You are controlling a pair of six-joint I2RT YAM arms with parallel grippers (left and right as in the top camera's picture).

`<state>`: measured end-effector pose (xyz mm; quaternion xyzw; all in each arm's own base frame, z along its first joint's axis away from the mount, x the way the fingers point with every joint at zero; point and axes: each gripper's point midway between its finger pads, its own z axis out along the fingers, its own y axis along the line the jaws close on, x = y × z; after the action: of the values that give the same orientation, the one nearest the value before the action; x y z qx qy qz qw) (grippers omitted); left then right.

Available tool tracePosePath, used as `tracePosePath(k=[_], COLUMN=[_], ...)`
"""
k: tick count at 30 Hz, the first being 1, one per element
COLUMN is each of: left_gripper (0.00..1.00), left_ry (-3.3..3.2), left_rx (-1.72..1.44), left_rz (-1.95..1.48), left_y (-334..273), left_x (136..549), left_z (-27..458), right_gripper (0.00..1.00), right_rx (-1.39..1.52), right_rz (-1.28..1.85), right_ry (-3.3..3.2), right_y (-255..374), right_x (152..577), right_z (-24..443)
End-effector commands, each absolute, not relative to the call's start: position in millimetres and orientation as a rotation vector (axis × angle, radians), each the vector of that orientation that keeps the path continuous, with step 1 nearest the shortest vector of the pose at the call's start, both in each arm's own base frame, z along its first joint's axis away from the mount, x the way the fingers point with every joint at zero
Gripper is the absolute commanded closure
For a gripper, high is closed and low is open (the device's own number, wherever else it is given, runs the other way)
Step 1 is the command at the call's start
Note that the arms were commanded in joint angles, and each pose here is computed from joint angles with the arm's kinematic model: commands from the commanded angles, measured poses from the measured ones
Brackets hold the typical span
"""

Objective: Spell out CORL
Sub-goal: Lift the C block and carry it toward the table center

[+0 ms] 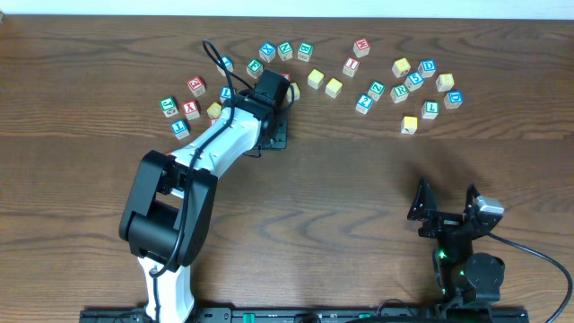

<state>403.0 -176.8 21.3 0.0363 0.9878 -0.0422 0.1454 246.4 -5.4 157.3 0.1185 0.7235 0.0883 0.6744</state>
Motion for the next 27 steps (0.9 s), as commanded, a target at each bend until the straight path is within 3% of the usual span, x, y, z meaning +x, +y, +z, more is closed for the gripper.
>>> tracePosePath(k=[1, 27], left_gripper=[0.7, 0.7], left_ry=[2.85, 2.868], left_rx=[0.135, 0.155], left_rz=[-0.108, -0.095], left_y=[-178.0, -181.6], left_x=[402.5, 397.3], left_z=[17.8, 3.2], right_gripper=[0.01, 0.01], right_rx=[0.268, 0.268], right_rz=[0.179, 0.179], right_ry=[1.625, 1.625], right_y=[-8.5, -8.5], right_x=[246.1, 246.1], right_z=[157.0, 157.0])
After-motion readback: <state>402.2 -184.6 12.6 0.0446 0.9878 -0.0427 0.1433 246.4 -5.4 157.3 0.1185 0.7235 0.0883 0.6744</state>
